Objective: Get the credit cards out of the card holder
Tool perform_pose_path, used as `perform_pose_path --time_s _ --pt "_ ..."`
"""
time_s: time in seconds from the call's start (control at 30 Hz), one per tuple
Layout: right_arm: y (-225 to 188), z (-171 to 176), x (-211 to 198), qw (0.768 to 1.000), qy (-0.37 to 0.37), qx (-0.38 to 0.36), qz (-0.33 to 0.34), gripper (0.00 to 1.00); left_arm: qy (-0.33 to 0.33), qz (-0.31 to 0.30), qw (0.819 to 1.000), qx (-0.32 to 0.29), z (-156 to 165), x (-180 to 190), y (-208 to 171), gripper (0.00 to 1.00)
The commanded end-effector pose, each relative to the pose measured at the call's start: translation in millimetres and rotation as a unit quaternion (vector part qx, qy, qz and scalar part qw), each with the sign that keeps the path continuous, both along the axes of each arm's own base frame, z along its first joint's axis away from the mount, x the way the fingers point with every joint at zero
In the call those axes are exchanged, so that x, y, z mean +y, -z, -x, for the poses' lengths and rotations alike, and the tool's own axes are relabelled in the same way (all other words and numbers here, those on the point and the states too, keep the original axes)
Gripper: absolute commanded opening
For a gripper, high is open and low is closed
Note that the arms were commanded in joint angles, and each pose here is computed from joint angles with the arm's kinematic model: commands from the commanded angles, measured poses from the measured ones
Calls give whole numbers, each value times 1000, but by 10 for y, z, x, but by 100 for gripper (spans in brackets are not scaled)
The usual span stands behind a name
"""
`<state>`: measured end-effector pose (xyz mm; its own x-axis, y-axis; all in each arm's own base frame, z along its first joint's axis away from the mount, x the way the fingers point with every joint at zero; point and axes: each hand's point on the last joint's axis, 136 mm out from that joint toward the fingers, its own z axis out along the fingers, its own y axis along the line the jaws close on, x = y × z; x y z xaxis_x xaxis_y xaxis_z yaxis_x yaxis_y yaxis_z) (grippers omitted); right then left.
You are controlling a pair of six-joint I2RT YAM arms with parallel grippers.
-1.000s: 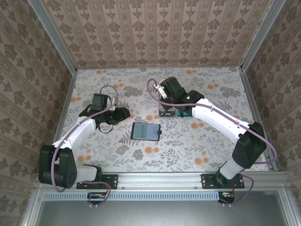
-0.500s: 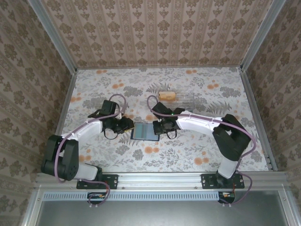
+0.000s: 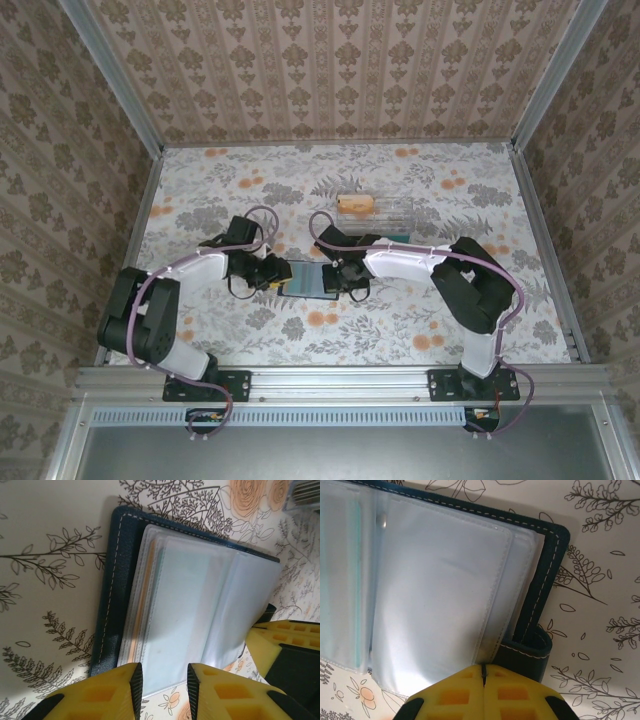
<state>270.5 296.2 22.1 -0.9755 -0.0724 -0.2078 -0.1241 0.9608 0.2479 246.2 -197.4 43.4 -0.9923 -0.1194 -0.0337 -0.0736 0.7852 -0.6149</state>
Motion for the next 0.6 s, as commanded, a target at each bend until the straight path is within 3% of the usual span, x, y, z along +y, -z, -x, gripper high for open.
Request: perform_pose_path --time_s 0.0,0.57 --pt "137 55 -62 1000 5 20 24 2 17 1 1000 -12 -30 -48 1 32" --pt "160 70 1 999 2 30 13 2 35 15 999 3 15 -200 87 35"
